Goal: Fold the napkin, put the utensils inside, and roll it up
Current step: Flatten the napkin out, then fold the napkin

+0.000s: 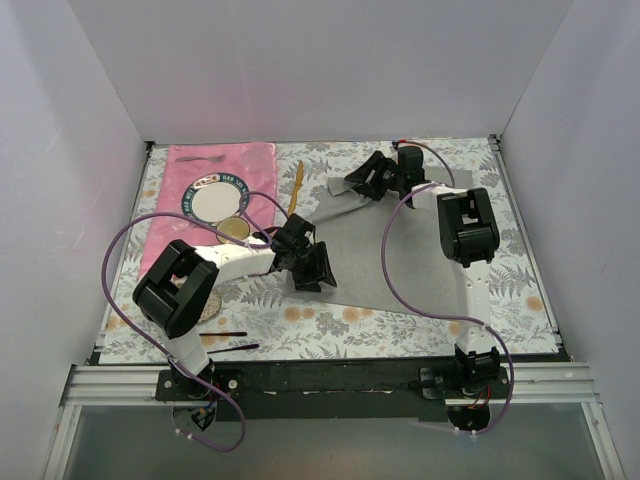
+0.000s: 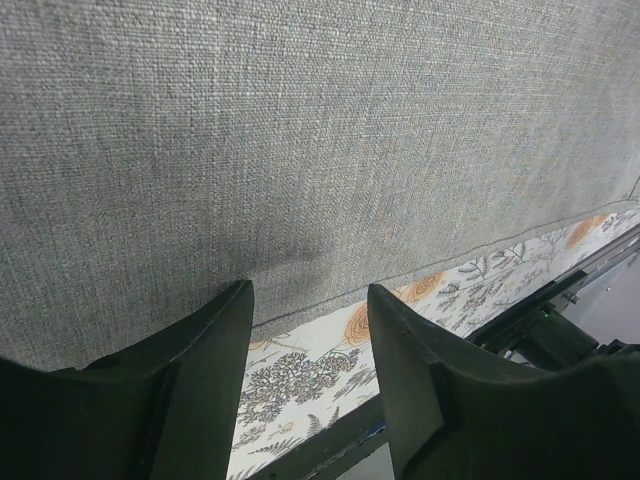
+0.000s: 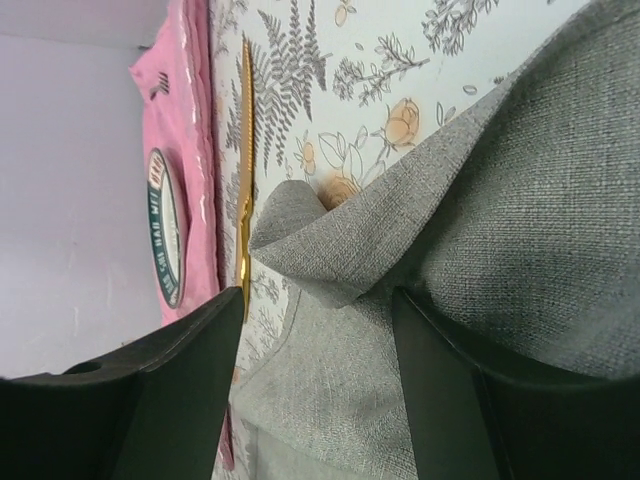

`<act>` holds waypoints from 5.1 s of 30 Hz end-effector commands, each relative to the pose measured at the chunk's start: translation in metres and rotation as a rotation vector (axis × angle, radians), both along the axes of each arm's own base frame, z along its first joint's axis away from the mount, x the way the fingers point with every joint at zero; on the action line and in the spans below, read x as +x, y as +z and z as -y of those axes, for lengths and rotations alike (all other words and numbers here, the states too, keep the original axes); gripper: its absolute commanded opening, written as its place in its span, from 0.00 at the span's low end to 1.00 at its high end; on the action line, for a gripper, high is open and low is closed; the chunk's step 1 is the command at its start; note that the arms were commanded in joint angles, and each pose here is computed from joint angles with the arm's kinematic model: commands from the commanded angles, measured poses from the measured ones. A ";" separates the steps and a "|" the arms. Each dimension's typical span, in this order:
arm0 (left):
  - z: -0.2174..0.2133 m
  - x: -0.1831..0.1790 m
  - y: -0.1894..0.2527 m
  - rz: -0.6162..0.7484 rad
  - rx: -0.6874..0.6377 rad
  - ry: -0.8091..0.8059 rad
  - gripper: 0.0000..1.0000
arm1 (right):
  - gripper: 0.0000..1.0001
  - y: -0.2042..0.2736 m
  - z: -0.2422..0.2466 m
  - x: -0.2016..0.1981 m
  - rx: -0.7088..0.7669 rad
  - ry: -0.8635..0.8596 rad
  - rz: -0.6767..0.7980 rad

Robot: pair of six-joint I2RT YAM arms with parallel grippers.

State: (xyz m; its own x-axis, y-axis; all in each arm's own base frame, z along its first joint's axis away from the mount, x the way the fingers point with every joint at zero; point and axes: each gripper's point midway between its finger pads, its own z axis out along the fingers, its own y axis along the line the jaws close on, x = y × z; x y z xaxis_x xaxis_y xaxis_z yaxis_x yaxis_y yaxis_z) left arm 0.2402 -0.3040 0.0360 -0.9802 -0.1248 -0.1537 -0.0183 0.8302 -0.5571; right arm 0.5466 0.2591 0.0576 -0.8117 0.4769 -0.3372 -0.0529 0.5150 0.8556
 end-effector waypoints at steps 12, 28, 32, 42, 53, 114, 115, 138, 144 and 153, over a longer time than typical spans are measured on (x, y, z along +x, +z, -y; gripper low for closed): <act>0.005 0.019 0.055 0.075 -0.058 0.052 0.51 | 0.68 0.167 -0.051 0.114 0.488 -0.153 0.401; -0.008 0.069 0.129 0.189 -0.128 0.150 0.63 | 0.70 0.158 0.077 -0.040 -0.379 0.002 0.065; -0.013 0.079 0.165 0.224 -0.153 0.180 0.71 | 0.70 0.137 0.131 -0.131 -0.617 0.093 -0.090; -0.106 0.091 0.247 0.286 -0.038 0.528 0.92 | 0.66 0.093 0.090 -0.280 -0.819 0.328 -0.021; -0.218 0.088 0.312 0.405 0.080 0.851 0.90 | 0.59 0.065 -0.086 -0.351 -1.039 0.768 0.266; -0.220 0.082 0.288 0.334 0.039 0.805 0.85 | 0.15 -0.066 -0.134 -0.338 -1.203 0.886 0.106; -0.219 0.083 0.288 0.333 0.038 0.804 0.85 | 0.08 -0.065 -0.134 -0.338 -1.199 0.887 0.115; -0.197 0.082 0.277 0.425 -0.055 0.627 0.86 | 0.01 0.083 0.034 -0.206 -0.981 0.263 0.050; -0.191 0.071 0.252 0.341 -0.059 0.606 0.85 | 0.01 0.085 0.103 -0.132 -1.069 0.114 0.073; -0.184 0.055 0.242 0.280 -0.070 0.554 0.88 | 0.01 0.085 0.195 -0.068 -1.172 -0.139 0.061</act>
State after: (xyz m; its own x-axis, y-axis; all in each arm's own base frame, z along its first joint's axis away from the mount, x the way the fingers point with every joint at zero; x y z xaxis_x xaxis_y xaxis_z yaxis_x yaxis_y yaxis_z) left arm 0.3092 -0.1172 0.2744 -0.6625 -0.6489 -0.3741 -0.3180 0.6959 -0.6439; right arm 0.4405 0.1009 0.1142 -0.8319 -0.0899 -0.5476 -0.0515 0.9950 -0.0851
